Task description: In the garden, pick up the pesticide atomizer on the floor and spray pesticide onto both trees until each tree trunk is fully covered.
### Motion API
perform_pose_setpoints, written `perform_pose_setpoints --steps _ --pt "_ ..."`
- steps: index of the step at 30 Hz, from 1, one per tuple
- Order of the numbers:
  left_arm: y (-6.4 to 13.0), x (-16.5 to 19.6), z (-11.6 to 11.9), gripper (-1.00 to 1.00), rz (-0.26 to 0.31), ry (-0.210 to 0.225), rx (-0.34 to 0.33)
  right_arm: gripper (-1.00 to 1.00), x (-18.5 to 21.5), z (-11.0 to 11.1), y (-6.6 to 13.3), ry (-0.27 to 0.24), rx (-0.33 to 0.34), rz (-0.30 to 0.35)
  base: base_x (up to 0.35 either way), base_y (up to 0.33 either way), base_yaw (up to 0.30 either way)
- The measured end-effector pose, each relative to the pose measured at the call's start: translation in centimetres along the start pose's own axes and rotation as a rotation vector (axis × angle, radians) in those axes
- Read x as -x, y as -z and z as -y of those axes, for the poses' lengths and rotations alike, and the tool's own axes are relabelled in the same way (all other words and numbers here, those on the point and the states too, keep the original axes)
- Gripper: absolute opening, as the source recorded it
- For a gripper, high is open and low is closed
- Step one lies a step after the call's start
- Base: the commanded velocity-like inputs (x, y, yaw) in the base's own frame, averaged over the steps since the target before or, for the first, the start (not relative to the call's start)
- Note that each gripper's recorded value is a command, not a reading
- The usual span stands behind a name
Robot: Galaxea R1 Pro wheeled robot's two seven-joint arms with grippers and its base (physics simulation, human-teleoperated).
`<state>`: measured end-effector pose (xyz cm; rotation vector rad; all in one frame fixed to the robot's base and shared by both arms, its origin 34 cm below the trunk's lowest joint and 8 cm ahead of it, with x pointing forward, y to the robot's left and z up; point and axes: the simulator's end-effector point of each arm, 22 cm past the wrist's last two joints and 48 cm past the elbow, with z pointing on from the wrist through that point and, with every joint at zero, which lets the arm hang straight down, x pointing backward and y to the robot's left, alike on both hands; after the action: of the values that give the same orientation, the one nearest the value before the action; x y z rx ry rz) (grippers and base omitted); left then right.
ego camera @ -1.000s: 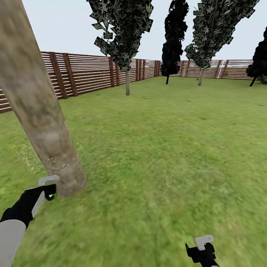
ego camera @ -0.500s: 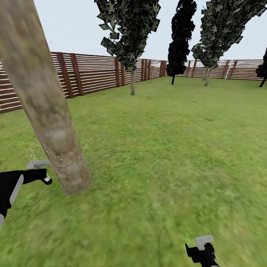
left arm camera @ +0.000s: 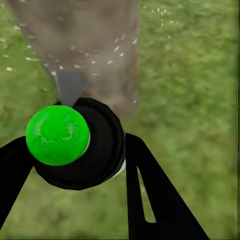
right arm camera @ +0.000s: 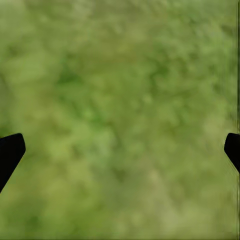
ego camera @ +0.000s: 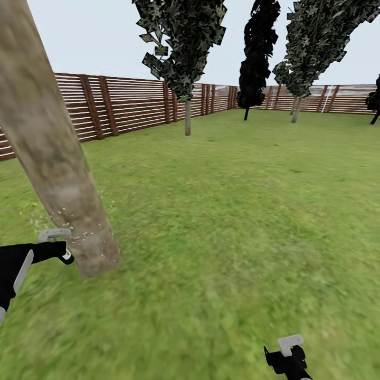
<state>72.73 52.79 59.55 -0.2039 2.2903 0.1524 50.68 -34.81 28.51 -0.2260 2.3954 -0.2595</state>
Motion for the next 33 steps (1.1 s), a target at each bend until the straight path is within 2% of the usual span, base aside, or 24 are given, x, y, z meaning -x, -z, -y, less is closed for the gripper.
perform_pose_setpoints --steps 23,30,33 --pt "0.0 0.1 -0.3 -1.00 0.001 -0.001 0.011 1.00 0.1 -0.3 0.0 -0.001 0.003 0.000 0.000 -0.273 0.002" --pt "0.2 0.3 -1.0 -1.00 0.005 0.005 0.026 1.00 0.1 -0.3 0.0 -0.003 0.004 0.000 0.005 -0.273 0.249" --pt "0.2 0.0 -1.9 -1.00 -0.006 -0.019 0.068 1.00 0.1 -0.3 0.0 -0.003 0.004 0.001 0.171 -0.229 0.263"
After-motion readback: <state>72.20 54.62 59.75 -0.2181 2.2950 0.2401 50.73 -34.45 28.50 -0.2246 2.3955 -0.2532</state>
